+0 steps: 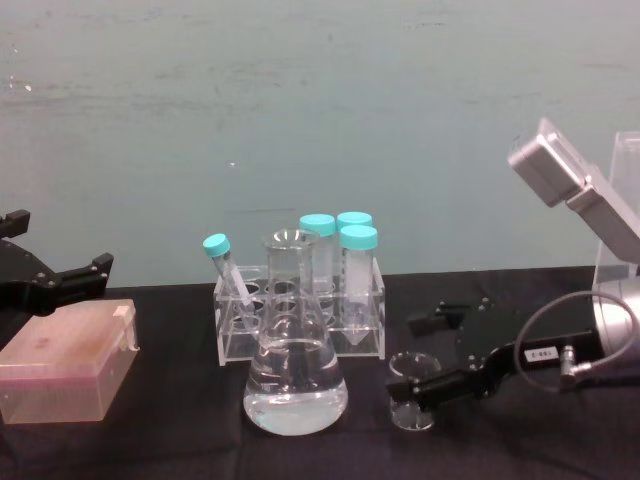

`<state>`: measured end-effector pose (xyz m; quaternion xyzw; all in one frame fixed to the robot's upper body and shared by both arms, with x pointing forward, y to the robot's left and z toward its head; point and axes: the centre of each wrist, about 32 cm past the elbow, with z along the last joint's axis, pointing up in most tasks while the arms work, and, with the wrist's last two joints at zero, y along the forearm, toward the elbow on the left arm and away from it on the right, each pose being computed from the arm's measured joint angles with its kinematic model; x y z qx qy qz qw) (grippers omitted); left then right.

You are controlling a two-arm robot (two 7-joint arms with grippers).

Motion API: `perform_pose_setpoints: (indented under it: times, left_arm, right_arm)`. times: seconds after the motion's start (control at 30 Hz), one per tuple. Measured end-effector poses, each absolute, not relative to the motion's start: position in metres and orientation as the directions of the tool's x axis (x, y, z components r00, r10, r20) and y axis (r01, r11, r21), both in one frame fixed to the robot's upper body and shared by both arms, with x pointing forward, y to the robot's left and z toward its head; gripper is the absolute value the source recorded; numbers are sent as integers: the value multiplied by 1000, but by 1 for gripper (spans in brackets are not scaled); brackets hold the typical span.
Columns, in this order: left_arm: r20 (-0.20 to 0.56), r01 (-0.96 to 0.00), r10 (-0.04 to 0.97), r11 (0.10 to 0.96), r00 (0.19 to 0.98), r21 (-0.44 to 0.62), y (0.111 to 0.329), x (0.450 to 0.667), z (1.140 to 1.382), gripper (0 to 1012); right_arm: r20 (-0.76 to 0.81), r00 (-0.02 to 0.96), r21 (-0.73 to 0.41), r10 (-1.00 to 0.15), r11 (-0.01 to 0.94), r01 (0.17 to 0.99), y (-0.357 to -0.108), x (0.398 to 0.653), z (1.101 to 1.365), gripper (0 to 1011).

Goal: Place the experimental apparatus aside using one hand.

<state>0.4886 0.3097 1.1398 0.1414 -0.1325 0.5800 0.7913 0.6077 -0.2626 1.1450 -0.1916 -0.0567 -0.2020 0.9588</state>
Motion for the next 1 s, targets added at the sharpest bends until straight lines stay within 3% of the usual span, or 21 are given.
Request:
perform_pose_setpoints:
  times: [1.0]
  left_arm:
    - [374, -955, 880, 287, 292, 70, 310, 489, 1140, 1000]
  right_arm:
    - [169, 915, -384, -366, 831, 403, -260, 607, 1141, 1002]
